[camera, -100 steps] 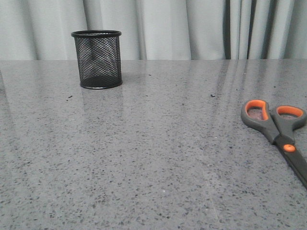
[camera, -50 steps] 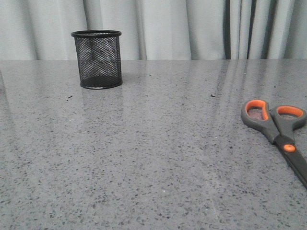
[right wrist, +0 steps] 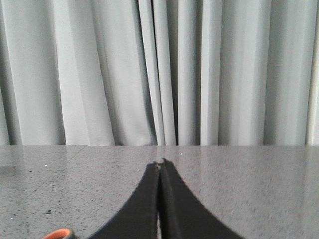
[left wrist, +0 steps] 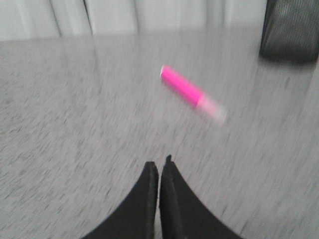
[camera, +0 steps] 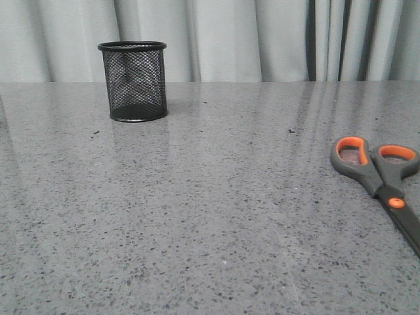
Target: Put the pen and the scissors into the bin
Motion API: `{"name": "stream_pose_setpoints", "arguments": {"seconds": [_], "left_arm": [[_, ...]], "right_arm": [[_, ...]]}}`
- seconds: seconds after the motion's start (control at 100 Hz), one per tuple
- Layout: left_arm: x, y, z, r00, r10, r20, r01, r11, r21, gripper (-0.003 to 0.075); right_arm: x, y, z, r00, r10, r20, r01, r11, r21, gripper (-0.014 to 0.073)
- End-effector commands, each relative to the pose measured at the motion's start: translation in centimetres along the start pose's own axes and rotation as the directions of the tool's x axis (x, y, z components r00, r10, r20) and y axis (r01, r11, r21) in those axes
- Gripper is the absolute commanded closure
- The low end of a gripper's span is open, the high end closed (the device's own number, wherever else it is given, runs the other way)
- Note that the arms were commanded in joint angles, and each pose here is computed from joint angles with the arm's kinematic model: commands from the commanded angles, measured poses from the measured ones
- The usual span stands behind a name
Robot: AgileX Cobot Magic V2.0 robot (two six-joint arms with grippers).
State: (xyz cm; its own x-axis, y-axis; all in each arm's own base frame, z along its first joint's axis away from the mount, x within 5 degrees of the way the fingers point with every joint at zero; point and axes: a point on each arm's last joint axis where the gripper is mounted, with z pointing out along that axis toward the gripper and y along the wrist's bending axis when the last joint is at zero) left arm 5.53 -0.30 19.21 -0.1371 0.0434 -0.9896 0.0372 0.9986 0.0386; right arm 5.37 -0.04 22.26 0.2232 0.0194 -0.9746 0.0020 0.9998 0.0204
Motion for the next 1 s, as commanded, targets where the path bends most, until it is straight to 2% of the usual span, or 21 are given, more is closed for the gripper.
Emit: {"name": "stream_pose_setpoints", "arguments": {"seconds": [0.0, 0.05, 0.09, 0.16, 0.21, 0.25, 0.26, 0.31, 0.34, 0.39, 0.42, 0.47, 0.52, 0.57, 0.61, 0.669, 0.709, 0.759, 0.809, 0.899, 0.989], "left_arm": [[-0.6, 0.3, -0.1, 0.947, -0.249, 0.201, 0.252, 0.968, 0.014, 0.0739], [-1.1, 0.5, -0.2, 0.888, -0.385, 0.252, 0.389, 0.921, 0.036, 0.0739], [-1.3, 0.8, -0.3, 0.847, -0.447, 0.286, 0.454, 0.89, 0.045, 0.0739], [-1.5, 1.2, -0.4, 0.75, -0.581, 0.316, 0.592, 0.803, 0.071, 0.0739], [-1.6, 1.3, -0.4, 0.654, -0.689, 0.311, 0.699, 0.708, 0.1, 0.0739], [-1.5, 1.4, -0.4, 0.551, -0.782, 0.294, 0.788, 0.603, 0.127, 0.0739], [-1.4, 1.4, -0.4, 0.512, -0.81, 0.286, 0.816, 0.563, 0.135, 0.0739], [-1.4, 1.5, -0.4, 0.394, -0.88, 0.265, 0.883, 0.442, 0.157, 0.0739], [-1.4, 1.5, -0.4, 0.368, -0.894, 0.255, 0.895, 0.415, 0.165, 0.0739], [-1.8, 1.2, -0.5, 0.387, -0.891, 0.236, 0.884, 0.431, 0.179, 0.0738], [-2.2, 1.1, -0.6, 0.423, -0.876, 0.23, 0.864, 0.467, 0.189, 0.0736], [-3.4, 0.7, -0.9, 0.537, -0.811, 0.234, 0.79, 0.58, 0.199, 0.0716], [-4.8, 0.4, -1.3, 0.646, -0.725, 0.24, 0.698, 0.688, 0.198, 0.0662], [-6.3, 0.2, -1.6, 0.724, -0.643, 0.25, 0.614, 0.766, 0.192, 0.056], [-7.5, 0.1, -1.8, 0.762, -0.595, 0.255, 0.564, 0.804, 0.19, 0.0484], [-9.4, 0.1, -1.6, 0.782, -0.574, 0.241, 0.543, 0.819, 0.188, 0.0365], [-10.4, 0.0, -1.2, 0.792, -0.572, 0.213, 0.543, 0.82, 0.183, 0.0329], [-12.0, -0.1, -0.5, 0.804, -0.57, 0.17, 0.542, 0.82, 0.184, 0.0339], [-13.2, -0.4, 0.5, 0.836, -0.541, 0.089, 0.521, 0.835, 0.179, 0.0363], [-15.3, -0.8, 3.0, 0.891, -0.449, -0.063, 0.453, 0.877, 0.163, 0.0416], [-16.6, -0.9, 5.9, 0.893, -0.402, -0.202, 0.432, 0.892, 0.132, 0.0447]], "right_arm": [[0.1, -0.2, -0.2, 0.994, 0.101, 0.029, -0.102, 0.995, 0.016, 0.0664], [0.4, -0.2, -0.2, 0.988, 0.157, 0.004, -0.157, 0.987, 0.024, 0.0664], [0.5, -0.2, -0.2, 0.983, 0.185, -0.005, -0.184, 0.982, 0.027, 0.0664], [0.4, -0.2, -0.2, 0.981, 0.192, -0.002, -0.192, 0.981, 0.028, 0.0664], [0.3, -0.3, -0.2, 0.976, 0.217, 0.016, -0.217, 0.976, 0.029, 0.0664], [0.1, -0.3, -0.2, 0.967, 0.251, 0.04, -0.253, 0.967, 0.029, 0.0664], [0.0, -0.4, -0.2, 0.963, 0.266, 0.045, -0.267, 0.963, 0.029, 0.0664], [-0.3, -0.4, -0.2, 0.941, 0.33, 0.071, -0.332, 0.943, 0.023, 0.0664], [-0.6, -0.4, -0.2, 0.93, 0.359, 0.078, -0.361, 0.932, 0.018, 0.0664], [-1.2, -0.3, -0.2, 0.92, 0.385, 0.076, -0.387, 0.922, 0.011, 0.0664], [-1.5, -0.3, -0.2, 0.92, 0.386, 0.068, -0.387, 0.922, 0.009, 0.0663], [-2.5, -0.1, -0.2, 0.92, 0.387, 0.054, -0.388, 0.922, 0.001, 0.0658], [-3.4, 0.0, -0.1, 0.921, 0.388, 0.029, -0.389, 0.921, -0.005, 0.063], [-4.2, 0.1, 0.0, 0.921, 0.389, 0.001, -0.389, 0.921, -0.005, 0.0573], [-4.9, 0.2, 0.2, 0.921, 0.388, -0.011, -0.388, 0.921, -0.005, 0.0501], [-5.6, 0.2, 0.6, 0.921, 0.388, -0.03, -0.388, 0.921, -0.001, 0.0373], [-6.0, 0.3, 1.0, 0.92, 0.388, -0.053, -0.388, 0.922, 0.006, 0.0302], [-6.3, 0.4, 1.5, 0.917, 0.387, -0.1, -0.388, 0.922, 0.017, 0.0216], [-6.5, 0.5, 2.0, 0.91, 0.386, -0.153, -0.386, 0.922, 0.03, 0.0153], [-6.8, 0.6, 3.1, 0.89, 0.384, -0.248, -0.383, 0.922, 0.054, 0.0142], [-7.0, 0.7, 3.9, 0.871, 0.382, -0.309, -0.379, 0.923, 0.07, 0.0143]]}}
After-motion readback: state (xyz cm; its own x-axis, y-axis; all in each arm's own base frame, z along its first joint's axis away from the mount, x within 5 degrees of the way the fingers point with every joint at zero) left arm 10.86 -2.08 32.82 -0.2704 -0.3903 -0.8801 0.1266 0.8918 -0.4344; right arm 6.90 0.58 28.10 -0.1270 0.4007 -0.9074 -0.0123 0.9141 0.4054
